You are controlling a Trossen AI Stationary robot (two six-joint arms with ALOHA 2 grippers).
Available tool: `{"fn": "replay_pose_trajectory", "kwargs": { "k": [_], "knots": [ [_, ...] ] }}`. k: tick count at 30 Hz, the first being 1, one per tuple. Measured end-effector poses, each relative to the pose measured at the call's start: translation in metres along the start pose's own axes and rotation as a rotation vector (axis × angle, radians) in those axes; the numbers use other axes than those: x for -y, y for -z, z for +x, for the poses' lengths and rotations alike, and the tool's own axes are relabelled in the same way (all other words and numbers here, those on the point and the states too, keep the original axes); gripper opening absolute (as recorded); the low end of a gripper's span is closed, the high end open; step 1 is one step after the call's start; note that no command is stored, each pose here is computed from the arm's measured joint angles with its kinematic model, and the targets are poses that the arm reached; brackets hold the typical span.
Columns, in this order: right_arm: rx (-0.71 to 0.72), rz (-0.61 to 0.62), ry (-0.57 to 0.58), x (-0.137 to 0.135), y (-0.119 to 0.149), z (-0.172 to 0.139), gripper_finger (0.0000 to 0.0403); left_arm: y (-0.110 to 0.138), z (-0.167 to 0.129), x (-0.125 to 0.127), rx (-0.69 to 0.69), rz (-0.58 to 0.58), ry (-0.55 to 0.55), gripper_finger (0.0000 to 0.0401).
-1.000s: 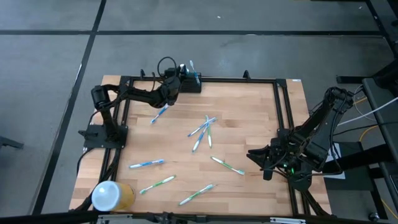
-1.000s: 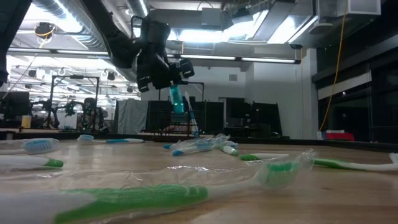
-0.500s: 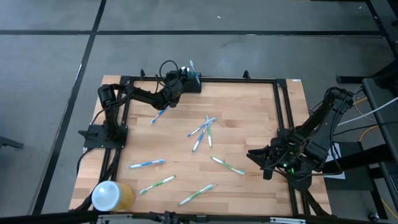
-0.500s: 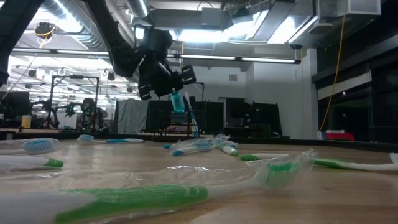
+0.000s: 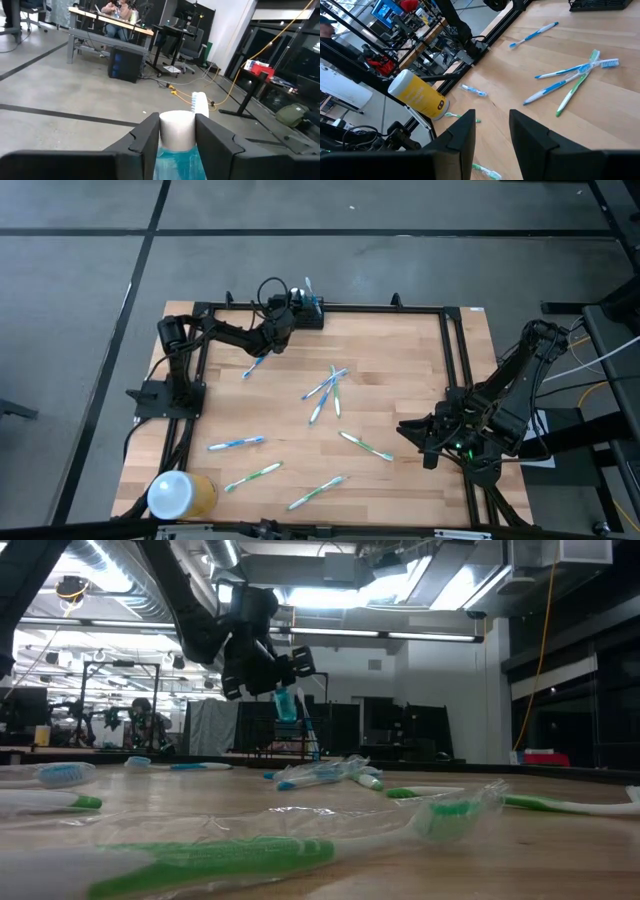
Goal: Pick & Place toothbrushing station
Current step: Put the mouthwash into the wire organizer, then put the blue toothbrush into the wire organizer
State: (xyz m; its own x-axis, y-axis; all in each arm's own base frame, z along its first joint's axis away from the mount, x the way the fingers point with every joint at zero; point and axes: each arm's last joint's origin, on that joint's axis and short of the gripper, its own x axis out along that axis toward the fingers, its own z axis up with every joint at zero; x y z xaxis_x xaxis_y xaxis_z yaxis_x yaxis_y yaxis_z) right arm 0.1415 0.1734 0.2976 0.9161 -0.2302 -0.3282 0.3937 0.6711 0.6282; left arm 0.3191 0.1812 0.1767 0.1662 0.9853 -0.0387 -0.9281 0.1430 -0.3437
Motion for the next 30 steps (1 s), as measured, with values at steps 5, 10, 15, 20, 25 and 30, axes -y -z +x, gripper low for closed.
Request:
{"fn": "replay_pose_trajectory", "kwargs": {
  "k": [5, 10, 15, 20, 25, 30],
  "knots": [
    [0.0, 0.001, 0.0, 0.0, 0.0, 0.0, 0.012, 0.0, 0.0, 0.0, 0.0, 0.0, 0.0, 0.0121],
    [0.0, 0.005, 0.0, 0.0, 0.0, 0.0, 0.012, 0.0, 0.0, 0.0, -0.003, 0.004, -0.001, 0.0097],
    [0.0, 0.005, 0.0, 0.0, 0.0, 0.0, 0.012, 0.001, -0.004, 0.003, -0.007, 0.004, 0.012, 0.0083],
    [0.0, 0.003, 0.0, 0.0, 0.0, 0.0, 0.012, -0.008, -0.011, 0.01, -0.015, 0.042, 0.088, 0.0081],
    [0.026, -0.007, 0.002, 0.0, -0.001, 0.0, 0.012, -0.033, -0.022, 0.014, 0.009, 0.132, 0.098, 0.0081],
    [0.058, -0.025, 0.005, 0.0, -0.002, 0.0, 0.012, -0.064, -0.035, 0.006, -0.045, 0.28, 0.107, 0.0081]
  ]
}}
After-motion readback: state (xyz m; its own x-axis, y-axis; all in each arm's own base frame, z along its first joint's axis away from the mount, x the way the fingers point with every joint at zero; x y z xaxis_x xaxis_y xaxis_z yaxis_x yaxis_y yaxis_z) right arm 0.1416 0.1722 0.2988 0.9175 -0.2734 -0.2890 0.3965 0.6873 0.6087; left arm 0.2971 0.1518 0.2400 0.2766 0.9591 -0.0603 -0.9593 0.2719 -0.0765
